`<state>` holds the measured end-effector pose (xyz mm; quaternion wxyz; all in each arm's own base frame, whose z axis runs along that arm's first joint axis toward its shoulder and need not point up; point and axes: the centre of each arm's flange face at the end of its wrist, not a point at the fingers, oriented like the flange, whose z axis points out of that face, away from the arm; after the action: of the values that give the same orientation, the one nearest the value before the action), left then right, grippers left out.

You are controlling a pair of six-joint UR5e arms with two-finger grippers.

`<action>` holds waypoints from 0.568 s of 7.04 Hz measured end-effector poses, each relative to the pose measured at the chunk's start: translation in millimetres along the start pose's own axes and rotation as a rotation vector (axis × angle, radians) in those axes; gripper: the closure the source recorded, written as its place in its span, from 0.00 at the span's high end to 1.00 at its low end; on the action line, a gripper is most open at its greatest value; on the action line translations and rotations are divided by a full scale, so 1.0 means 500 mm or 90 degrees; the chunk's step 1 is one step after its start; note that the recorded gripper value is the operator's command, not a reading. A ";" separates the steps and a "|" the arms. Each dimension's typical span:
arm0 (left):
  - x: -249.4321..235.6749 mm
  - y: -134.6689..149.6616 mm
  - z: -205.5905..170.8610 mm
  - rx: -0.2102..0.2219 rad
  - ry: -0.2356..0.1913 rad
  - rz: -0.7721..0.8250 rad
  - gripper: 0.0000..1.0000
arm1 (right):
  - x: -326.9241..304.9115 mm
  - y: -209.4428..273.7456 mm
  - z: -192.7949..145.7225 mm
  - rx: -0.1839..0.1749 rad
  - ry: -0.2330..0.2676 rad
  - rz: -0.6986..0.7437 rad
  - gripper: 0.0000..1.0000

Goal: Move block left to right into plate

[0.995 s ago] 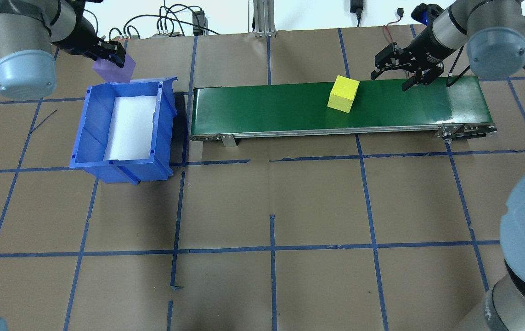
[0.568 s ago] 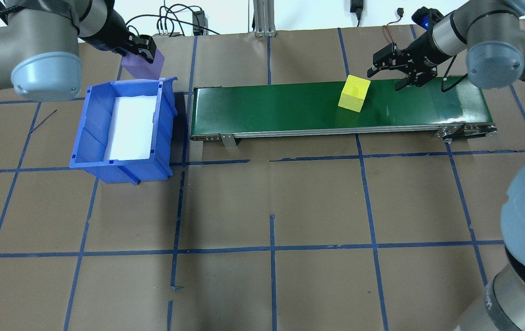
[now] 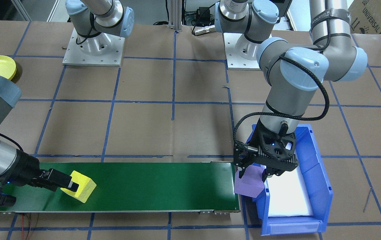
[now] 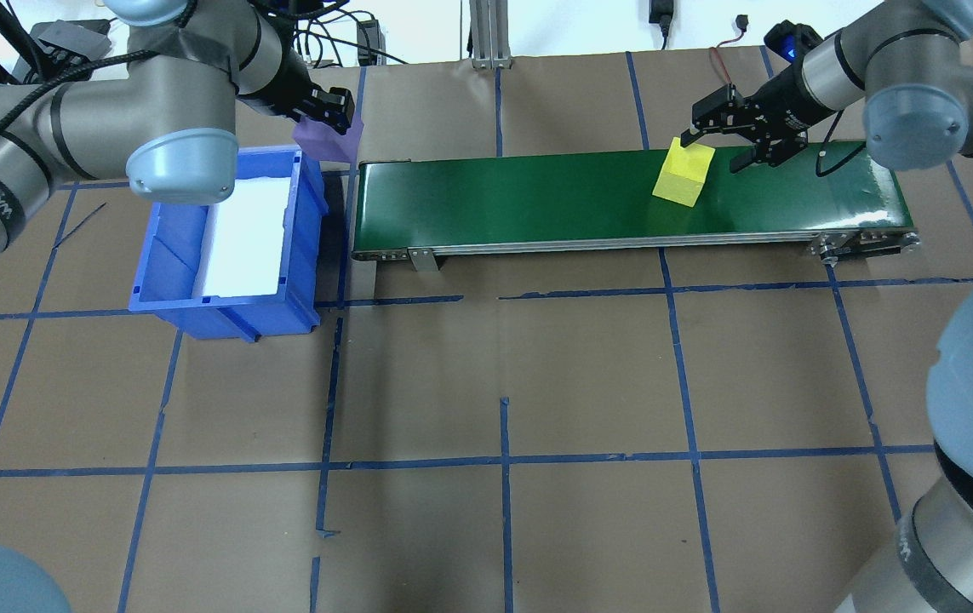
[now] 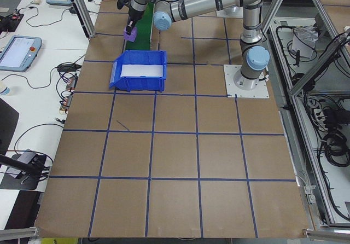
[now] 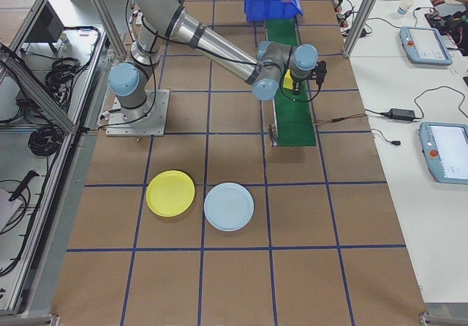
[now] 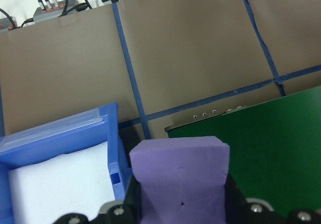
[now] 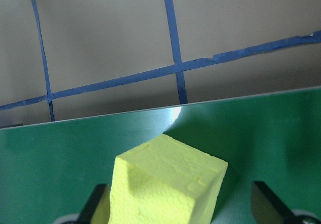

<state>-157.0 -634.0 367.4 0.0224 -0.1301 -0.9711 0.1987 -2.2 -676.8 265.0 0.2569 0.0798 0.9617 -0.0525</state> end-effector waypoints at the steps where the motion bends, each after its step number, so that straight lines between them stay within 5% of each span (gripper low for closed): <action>1: 0.021 0.000 0.028 -0.001 0.004 -0.003 0.46 | 0.000 -0.001 -0.001 0.003 0.001 -0.002 1.00; 4: 0.069 0.001 0.103 -0.004 0.015 -0.022 0.46 | 0.018 0.002 0.012 0.009 0.013 -0.003 0.99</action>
<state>-195.3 -644.2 319.7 0.0366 -0.1153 -0.9735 0.1941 -6.8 -675.5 255.4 0.2464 0.0797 0.9641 -0.0589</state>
